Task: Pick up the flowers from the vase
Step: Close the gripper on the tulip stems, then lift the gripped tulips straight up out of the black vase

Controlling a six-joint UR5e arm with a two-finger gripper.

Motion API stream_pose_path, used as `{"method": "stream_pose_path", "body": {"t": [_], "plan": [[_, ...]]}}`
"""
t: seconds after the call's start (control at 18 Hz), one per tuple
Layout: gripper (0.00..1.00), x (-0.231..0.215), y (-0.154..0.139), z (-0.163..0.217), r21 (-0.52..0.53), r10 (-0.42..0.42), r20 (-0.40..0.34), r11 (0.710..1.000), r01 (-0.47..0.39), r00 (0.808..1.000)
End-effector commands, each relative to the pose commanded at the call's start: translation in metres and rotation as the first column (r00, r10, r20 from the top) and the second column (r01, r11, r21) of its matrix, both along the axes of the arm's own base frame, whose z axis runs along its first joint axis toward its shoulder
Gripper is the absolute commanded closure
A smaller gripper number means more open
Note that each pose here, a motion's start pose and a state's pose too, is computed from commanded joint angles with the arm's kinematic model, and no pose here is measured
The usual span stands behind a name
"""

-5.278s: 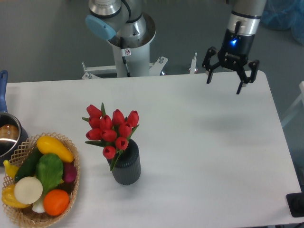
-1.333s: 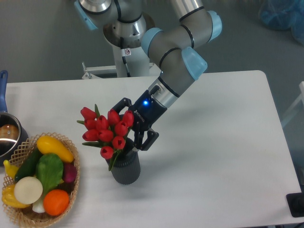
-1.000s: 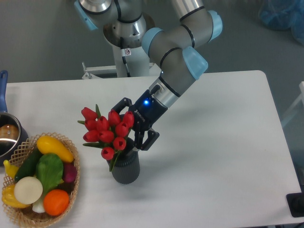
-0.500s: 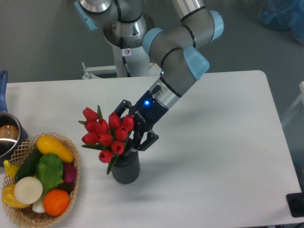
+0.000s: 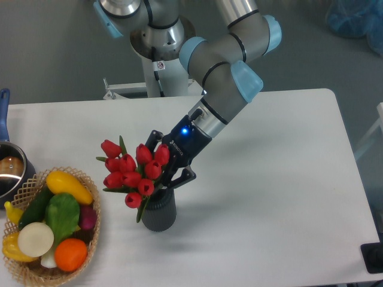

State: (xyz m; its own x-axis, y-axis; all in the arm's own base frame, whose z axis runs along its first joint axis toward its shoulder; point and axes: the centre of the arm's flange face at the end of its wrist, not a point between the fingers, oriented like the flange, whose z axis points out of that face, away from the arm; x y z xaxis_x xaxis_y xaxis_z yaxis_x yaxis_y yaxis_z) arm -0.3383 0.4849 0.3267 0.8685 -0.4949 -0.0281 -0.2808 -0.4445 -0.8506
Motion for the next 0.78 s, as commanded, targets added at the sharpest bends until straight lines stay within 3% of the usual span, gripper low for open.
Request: {"method": "stream_pose_path", "body": {"t": [0.78], "plan": [[0.71,-0.0017,-0.0028,0.0101,0.044,0.008,0.029,0.999,-0.009,1.000]]}}
